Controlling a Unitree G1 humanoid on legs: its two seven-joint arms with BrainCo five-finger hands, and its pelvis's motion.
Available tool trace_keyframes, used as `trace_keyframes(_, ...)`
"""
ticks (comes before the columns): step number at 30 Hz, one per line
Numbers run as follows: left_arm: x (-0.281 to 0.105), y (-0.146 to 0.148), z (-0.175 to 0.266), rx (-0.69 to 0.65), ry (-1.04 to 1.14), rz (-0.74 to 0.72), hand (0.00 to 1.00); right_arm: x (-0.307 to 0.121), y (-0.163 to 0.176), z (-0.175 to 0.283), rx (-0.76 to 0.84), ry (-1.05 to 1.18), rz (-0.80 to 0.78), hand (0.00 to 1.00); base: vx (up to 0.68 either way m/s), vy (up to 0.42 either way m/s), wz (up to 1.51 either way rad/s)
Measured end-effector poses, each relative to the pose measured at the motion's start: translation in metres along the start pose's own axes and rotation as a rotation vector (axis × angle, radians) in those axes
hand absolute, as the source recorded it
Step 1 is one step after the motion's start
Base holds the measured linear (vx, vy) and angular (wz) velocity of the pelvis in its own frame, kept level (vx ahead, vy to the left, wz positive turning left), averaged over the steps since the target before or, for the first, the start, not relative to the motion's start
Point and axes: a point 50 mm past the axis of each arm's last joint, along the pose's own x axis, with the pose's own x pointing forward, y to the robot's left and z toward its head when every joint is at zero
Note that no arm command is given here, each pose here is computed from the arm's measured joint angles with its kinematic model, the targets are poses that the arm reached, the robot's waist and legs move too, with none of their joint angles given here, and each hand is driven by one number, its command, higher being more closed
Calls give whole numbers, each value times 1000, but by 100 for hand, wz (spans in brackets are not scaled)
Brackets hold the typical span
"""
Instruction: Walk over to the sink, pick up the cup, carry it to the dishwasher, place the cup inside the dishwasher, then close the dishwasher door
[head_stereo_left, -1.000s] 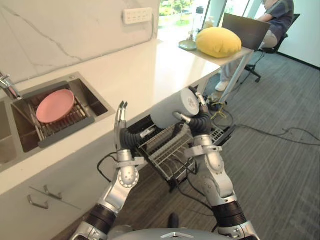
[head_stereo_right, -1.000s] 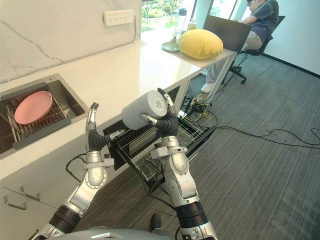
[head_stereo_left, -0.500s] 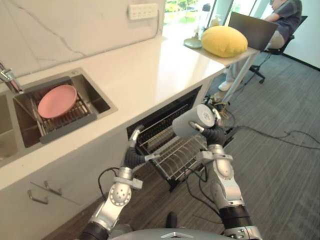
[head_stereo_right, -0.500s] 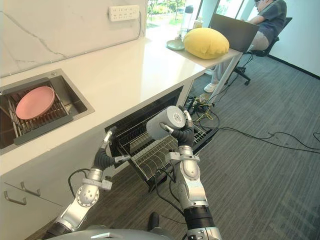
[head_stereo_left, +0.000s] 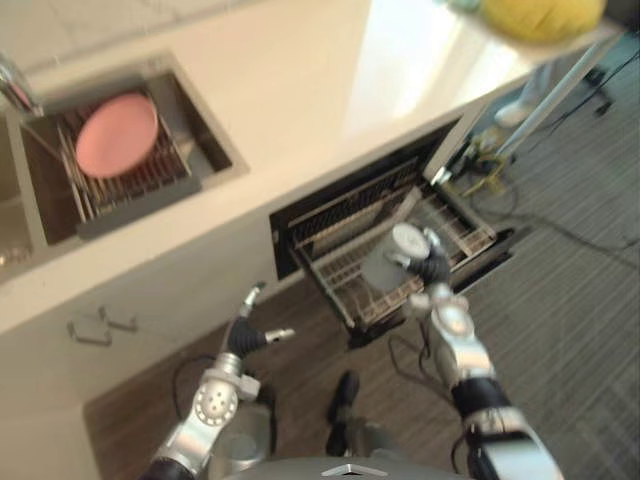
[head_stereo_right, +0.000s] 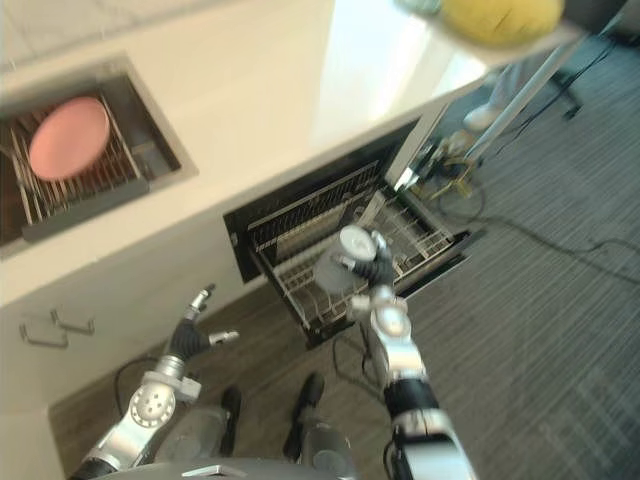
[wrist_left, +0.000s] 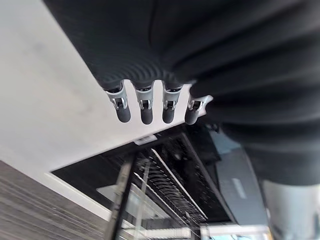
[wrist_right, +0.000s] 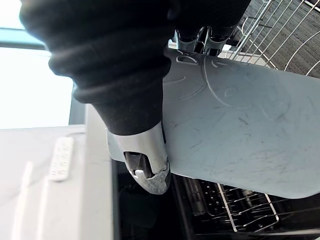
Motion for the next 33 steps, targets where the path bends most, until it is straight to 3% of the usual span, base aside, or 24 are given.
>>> trace_keyframes(9,4,12,-1,-7,-16,79,0,61,-29,79,-191,-42,-72,100,-29,60,26)
trace_keyframes(22,-5,-5,-17,-95,68,65,0,77,-42,82,-208,120,23,100,-14,27,13)
trace_keyframes(23,-5,-6,-17,-101,66,69,0,77,-42,82,-223,128,25,0,0,0,0)
trace_keyframes(33,-9,-11,-27,-129,146,122,0,82,-33,98,-258,63,44,0,2,1,-1)
